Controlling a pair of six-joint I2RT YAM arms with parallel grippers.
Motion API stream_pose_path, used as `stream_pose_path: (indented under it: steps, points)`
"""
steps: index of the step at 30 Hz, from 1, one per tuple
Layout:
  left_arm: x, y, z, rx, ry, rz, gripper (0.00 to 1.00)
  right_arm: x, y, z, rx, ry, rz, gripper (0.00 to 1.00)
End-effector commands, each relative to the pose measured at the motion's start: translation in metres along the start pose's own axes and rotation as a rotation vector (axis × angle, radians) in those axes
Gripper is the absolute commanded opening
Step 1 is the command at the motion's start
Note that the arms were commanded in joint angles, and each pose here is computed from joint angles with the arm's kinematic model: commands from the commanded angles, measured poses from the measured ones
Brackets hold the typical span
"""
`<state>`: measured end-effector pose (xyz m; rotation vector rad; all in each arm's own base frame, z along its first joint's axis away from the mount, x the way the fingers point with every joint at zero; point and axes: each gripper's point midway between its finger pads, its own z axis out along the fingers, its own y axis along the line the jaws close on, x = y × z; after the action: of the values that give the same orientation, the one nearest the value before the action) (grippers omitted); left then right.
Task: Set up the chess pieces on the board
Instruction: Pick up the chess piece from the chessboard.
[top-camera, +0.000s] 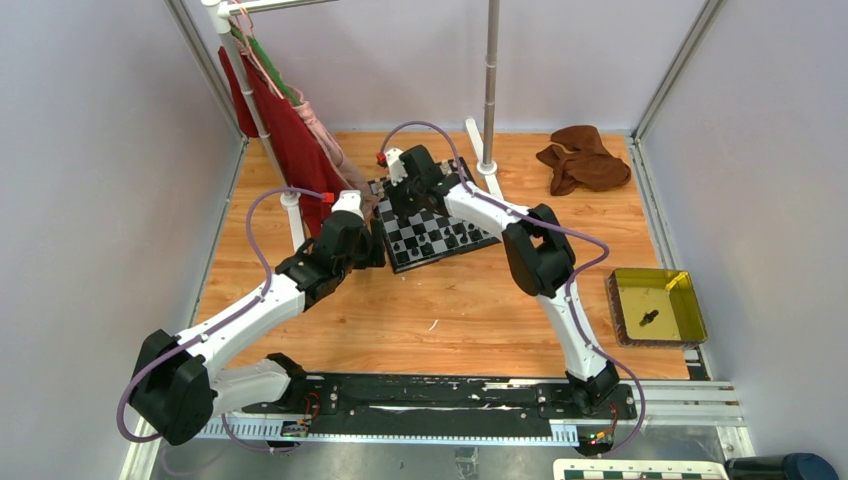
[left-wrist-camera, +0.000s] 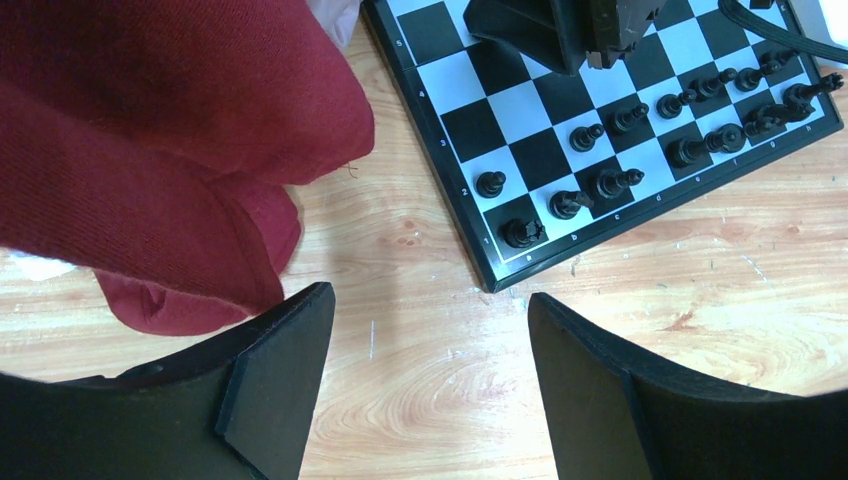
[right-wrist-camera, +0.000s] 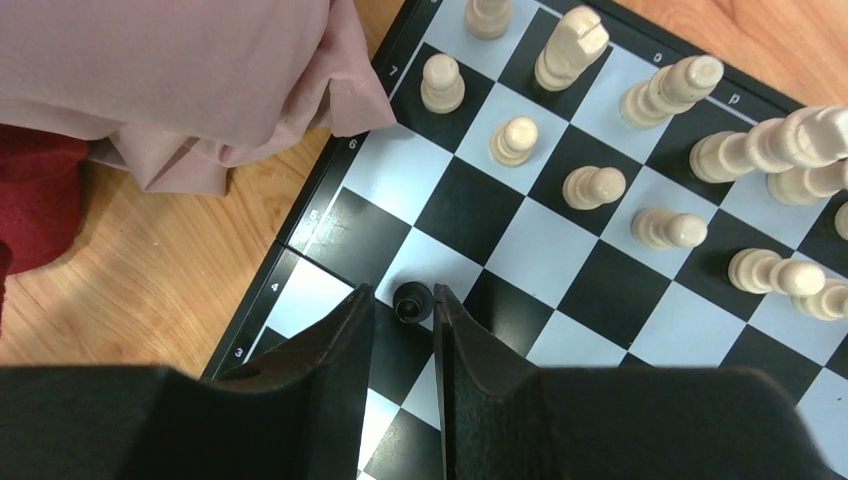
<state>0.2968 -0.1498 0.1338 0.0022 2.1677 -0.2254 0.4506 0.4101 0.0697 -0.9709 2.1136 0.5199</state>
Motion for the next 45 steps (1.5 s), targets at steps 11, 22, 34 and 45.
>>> stream_pose_path:
  steps: [11, 22, 34, 45]
  points:
    - [-0.005, -0.005, 0.000, 0.016, -0.016, 0.011, 0.77, 0.007, -0.007, 0.010, 0.000, 0.027, 0.004, 0.28]
    - [-0.006, -0.005, 0.000, 0.015, -0.017, 0.013, 0.77, 0.007, -0.007, 0.009, 0.000, 0.030, 0.003, 0.17]
    - [-0.001, -0.004, 0.001, 0.011, -0.009, 0.004, 0.77, 0.002, -0.010, 0.001, 0.014, 0.025, -0.017, 0.00]
    - [-0.001, -0.002, -0.005, 0.010, -0.018, -0.029, 0.77, -0.008, -0.003, -0.026, 0.024, -0.005, -0.037, 0.00]
